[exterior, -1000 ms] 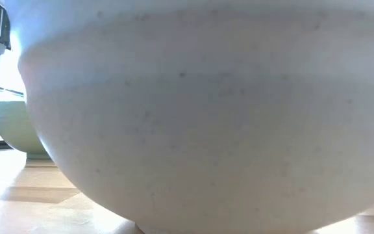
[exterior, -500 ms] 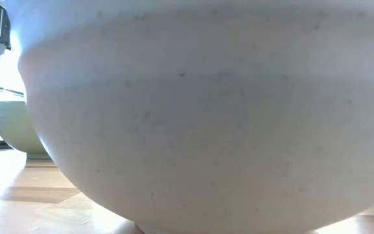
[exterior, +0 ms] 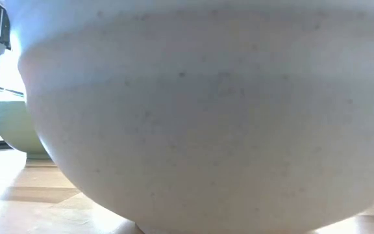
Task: Nest bowls inside each other
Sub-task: Stack the gray bowl on top of the white bowl
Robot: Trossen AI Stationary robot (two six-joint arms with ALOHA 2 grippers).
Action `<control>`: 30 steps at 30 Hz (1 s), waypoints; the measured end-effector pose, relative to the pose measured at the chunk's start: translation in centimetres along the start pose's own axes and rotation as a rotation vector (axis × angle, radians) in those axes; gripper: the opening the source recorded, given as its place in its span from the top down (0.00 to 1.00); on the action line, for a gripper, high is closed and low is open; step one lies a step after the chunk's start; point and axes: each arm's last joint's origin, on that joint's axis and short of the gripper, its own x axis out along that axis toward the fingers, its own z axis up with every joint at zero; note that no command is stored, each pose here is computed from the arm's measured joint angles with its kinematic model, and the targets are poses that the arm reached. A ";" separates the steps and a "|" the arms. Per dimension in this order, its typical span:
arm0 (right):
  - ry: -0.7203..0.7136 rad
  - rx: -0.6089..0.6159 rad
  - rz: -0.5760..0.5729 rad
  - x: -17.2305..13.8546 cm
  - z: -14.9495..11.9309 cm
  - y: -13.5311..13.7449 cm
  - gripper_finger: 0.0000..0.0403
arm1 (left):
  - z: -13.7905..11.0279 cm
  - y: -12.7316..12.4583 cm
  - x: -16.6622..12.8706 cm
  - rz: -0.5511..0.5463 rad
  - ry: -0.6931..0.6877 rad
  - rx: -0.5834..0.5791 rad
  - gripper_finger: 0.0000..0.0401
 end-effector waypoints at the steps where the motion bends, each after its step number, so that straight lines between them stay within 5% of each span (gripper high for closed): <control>1: 0.002 -0.002 0.002 0.0 -0.2 0.1 1.00 | 0.0 0.0 0.0 -0.001 -0.001 0.000 0.54; 22: 0.027 0.027 0.035 0.4 -3.2 1.6 1.00 | 0.1 -0.1 0.0 -0.033 -0.014 -0.010 0.54; 30: 0.068 0.006 0.024 3.1 -3.5 3.1 1.00 | 0.1 -0.1 0.0 -0.033 -0.014 -0.010 0.54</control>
